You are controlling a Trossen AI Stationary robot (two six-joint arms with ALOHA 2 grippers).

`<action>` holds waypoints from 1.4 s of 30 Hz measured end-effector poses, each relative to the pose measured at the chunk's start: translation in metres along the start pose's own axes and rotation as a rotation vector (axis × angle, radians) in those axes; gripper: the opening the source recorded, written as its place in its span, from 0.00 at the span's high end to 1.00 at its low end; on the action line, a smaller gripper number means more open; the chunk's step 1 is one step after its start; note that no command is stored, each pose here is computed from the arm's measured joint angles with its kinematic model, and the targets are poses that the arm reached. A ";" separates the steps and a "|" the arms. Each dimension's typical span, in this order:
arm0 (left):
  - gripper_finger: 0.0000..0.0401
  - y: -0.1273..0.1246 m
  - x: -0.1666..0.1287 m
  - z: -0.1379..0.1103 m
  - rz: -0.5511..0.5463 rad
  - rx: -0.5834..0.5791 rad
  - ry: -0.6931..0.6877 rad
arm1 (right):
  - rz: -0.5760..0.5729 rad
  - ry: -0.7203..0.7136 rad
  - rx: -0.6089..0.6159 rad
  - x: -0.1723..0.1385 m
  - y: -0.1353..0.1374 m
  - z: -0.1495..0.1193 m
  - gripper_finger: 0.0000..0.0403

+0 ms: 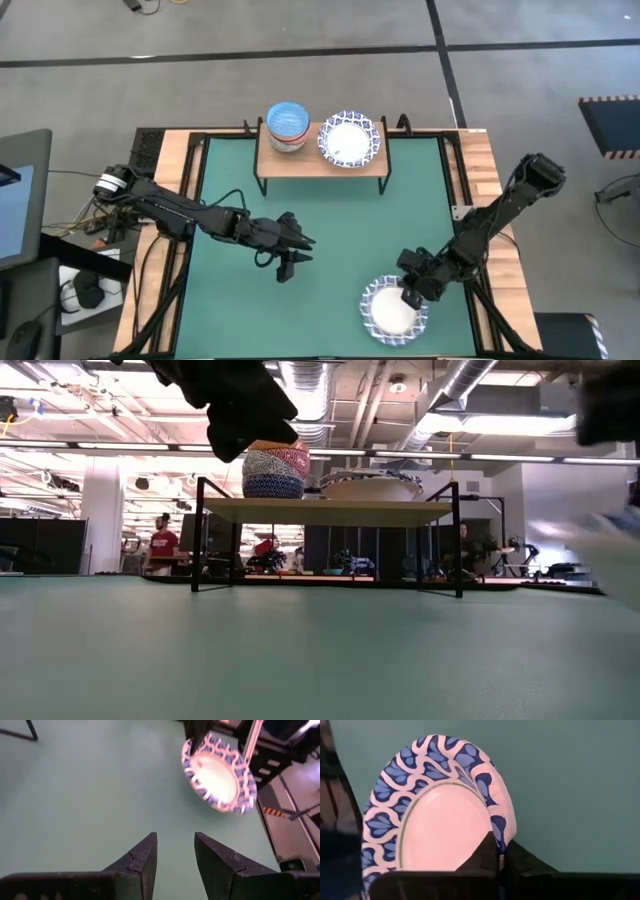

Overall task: Place and stack bowls onto a shelf
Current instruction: Stack the white bowl on top of the white bowl on the shelf

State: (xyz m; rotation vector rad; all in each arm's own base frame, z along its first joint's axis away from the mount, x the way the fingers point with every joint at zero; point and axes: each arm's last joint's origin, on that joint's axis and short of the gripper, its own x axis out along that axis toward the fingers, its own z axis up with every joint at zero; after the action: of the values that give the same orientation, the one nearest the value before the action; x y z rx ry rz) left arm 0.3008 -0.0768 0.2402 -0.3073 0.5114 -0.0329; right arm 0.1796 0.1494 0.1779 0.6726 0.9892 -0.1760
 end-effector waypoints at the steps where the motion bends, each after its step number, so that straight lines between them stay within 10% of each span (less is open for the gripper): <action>1: 0.72 0.000 0.000 0.001 0.004 -0.003 -0.014 | -0.003 -0.029 0.014 -0.001 0.002 0.005 0.91; 23: 0.42 0.029 0.000 0.032 0.106 -0.095 -0.228 | -0.140 -0.486 -0.097 -0.033 0.016 0.121 0.92; 37: 0.95 0.035 -0.003 0.041 0.154 -0.119 -0.252 | -0.161 -0.555 -0.225 -0.061 0.020 0.165 0.91; 42: 0.99 0.034 -0.008 0.057 0.195 -0.061 -0.197 | -0.151 -0.562 -0.209 -0.066 0.019 0.172 0.88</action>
State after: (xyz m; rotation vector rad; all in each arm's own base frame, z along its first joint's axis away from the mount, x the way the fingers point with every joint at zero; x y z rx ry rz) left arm 0.3204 -0.0275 0.2808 -0.3157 0.3456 0.2007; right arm 0.2740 0.0515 0.3037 0.3251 0.5048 -0.3666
